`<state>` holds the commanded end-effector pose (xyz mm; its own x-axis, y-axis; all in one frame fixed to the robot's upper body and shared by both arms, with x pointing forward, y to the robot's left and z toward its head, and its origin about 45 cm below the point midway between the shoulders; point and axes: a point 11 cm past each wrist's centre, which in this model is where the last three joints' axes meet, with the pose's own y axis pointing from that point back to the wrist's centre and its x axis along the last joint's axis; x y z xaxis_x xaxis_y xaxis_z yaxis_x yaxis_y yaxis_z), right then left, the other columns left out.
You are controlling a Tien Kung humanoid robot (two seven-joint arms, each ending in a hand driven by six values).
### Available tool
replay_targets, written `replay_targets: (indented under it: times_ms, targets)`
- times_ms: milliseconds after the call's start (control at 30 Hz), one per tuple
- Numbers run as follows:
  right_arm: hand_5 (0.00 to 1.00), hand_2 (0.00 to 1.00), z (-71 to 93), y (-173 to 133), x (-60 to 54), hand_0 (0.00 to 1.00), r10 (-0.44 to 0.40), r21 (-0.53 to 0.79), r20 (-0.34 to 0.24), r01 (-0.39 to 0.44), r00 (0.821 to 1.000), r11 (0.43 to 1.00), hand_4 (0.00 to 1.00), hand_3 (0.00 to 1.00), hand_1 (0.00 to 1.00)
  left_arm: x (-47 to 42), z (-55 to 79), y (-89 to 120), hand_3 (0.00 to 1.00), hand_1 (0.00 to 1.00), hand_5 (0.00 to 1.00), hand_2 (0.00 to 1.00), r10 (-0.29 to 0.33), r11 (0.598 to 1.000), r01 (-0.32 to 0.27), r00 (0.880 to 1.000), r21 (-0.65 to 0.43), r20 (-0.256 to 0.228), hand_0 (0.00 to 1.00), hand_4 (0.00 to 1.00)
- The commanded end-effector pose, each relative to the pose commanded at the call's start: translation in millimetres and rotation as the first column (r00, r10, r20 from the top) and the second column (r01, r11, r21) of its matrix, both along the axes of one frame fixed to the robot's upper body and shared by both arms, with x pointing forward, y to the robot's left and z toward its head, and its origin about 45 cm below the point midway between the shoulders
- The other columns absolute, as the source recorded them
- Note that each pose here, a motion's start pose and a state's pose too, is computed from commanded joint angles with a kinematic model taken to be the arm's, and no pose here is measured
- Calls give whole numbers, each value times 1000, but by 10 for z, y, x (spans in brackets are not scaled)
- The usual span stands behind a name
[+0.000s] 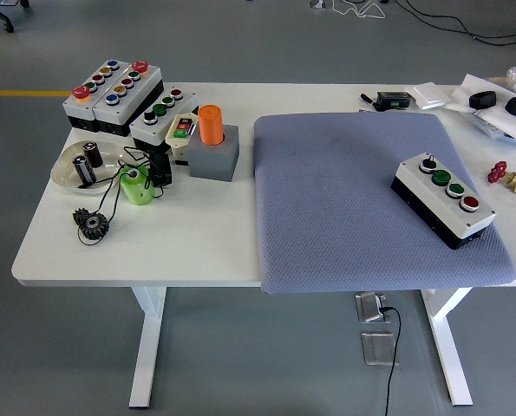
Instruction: Pick up the button,place it on the desk,press the button,press the button
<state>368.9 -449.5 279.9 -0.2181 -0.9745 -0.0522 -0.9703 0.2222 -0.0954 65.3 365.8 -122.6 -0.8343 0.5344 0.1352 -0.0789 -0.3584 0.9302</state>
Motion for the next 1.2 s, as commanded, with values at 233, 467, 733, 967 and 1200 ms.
replay_targets:
  times_ms: [233,467,733,967,1200]
  targets:
    - [253,995,-60,71,15,998,41,-101,-103,-51,994,994,998,988,949,-14,-3,-2,558,728,998,752,2,1000,-2,1000,-1,-3,669,347]
    - [224,998,-93,93,34,998,7,-232,-200,-54,980,971,985,998,961,21,3,-1,554,728,998,752,12,1000,-12,1000,-1,9,669,349]
    - [323,998,-170,266,115,998,-3,-341,-319,-112,948,933,998,998,964,42,8,1,554,729,993,752,23,1000,-23,1000,3,17,669,350]
    - [366,998,-187,519,234,998,36,-394,-376,-195,926,898,956,998,967,82,15,1,553,728,991,752,22,1000,-22,1000,4,22,669,351]
    - [360,998,-230,729,303,998,49,-465,-439,-273,897,842,884,998,966,94,16,-3,552,728,988,752,22,1000,-22,999,3,27,668,351]
